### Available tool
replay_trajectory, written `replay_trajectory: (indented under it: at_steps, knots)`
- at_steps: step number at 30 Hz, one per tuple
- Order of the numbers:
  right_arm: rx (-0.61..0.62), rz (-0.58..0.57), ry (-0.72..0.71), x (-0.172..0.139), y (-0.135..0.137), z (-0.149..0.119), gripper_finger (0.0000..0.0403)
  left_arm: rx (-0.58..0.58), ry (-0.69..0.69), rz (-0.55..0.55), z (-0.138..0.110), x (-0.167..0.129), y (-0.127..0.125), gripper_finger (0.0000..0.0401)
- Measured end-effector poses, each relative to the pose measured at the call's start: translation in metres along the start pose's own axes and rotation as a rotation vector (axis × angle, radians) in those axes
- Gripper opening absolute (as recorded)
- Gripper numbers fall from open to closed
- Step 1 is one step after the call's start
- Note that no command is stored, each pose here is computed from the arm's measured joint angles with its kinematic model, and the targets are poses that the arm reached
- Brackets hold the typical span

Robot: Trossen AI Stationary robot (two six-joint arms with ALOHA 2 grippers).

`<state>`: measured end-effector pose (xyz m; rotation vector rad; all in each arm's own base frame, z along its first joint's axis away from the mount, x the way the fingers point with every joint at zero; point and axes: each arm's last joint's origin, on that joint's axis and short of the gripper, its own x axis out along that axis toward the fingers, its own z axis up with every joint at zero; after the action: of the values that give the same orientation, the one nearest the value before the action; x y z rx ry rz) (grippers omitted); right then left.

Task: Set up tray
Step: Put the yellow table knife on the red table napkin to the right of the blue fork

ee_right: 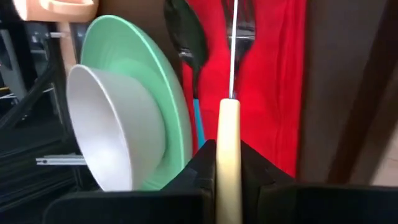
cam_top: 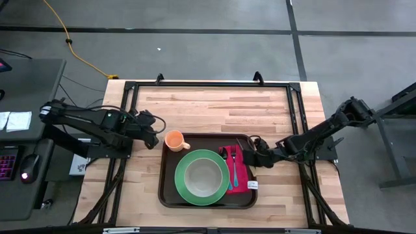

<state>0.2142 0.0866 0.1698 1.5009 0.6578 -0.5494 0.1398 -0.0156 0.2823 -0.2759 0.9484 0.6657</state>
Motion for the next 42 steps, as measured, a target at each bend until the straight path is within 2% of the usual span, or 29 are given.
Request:
replay_trajectory:
  at_steps: [4,8,15,22,25,33,38,42]
  knots:
    - [0.023,-0.052,0.015,0.0,-0.004,0.001,0.0022,-0.005,-0.026,-0.024,-0.002,-0.007,0.008,0.0282]
    - [0.028,-0.066,0.011,0.0,-0.005,0.002,0.0013,-0.011,-0.05,-0.035,-0.005,-0.014,0.016,0.0282]
    - [0.059,-0.066,0.017,0.001,-0.005,0.003,0.0023,-0.021,-0.067,-0.043,-0.007,-0.018,0.022,0.0282]
    - [0.068,-0.028,0.018,0.001,-0.001,0.002,0.0013,0.01,-0.061,-0.035,-0.007,-0.017,0.021,0.0282]
    - [0.073,-0.033,0.02,0.002,0.003,0.001,0.0023,0.011,-0.061,-0.034,-0.007,-0.018,0.022,0.0282]
    - [0.051,-0.149,0.03,0.032,0.014,-0.016,0.0013,0.04,-0.059,-0.028,-0.008,-0.018,0.022,0.0282]
    - [0.046,-0.214,0.025,0.034,0.013,-0.017,0.0034,0.045,-0.052,-0.024,-0.009,-0.018,0.023,0.0282]
    - [0.046,-0.212,0.02,0.034,0.013,-0.017,0.0019,0.051,-0.039,-0.035,-0.009,-0.018,0.023,0.0282]
